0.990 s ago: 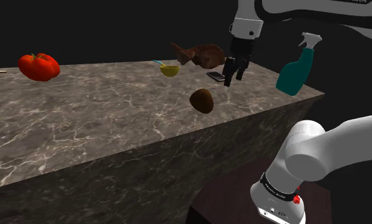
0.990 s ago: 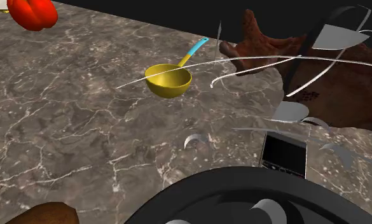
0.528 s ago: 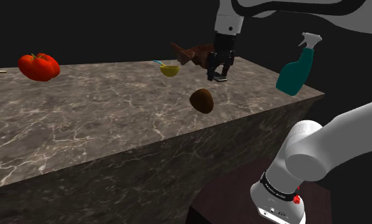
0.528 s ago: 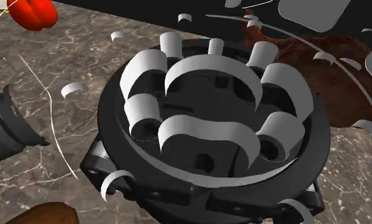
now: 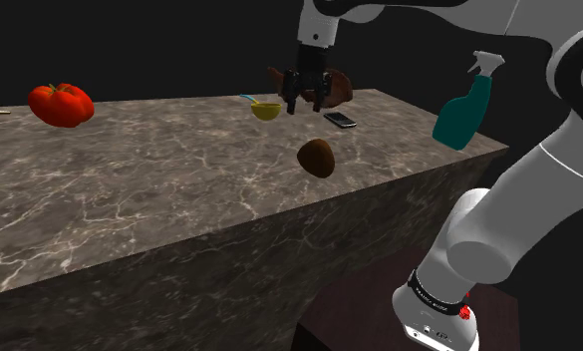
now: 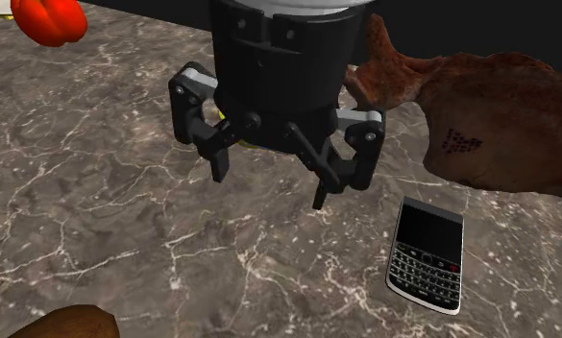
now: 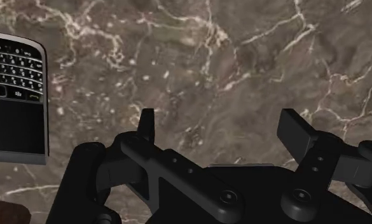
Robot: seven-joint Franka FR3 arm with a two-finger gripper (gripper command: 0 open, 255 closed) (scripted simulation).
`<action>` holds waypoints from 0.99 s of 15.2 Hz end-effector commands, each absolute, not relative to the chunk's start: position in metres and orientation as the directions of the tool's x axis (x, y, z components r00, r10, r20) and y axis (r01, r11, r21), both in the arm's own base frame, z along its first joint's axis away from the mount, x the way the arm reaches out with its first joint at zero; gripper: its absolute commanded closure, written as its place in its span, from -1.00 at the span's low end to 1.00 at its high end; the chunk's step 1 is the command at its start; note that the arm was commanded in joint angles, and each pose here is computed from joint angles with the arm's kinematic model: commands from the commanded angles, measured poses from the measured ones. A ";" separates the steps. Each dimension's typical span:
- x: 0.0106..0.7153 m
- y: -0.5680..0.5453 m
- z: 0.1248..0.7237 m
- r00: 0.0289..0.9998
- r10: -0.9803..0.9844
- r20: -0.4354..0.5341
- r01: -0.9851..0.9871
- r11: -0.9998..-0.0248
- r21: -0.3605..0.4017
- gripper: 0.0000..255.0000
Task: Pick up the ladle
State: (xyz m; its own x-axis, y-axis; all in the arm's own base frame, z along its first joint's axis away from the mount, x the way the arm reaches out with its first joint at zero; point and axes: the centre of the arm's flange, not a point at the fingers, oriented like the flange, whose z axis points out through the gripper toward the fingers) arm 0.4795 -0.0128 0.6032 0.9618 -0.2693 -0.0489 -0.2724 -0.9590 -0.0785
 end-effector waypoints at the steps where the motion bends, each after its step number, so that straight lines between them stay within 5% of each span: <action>1: 0.507 -0.013 0.604 0.954 -0.295 -0.053 -0.299 -0.950 -0.094 -1.00; 15: 0.648 -0.031 0.587 0.902 -0.425 -0.080 -0.433 -0.885 -0.173 -1.00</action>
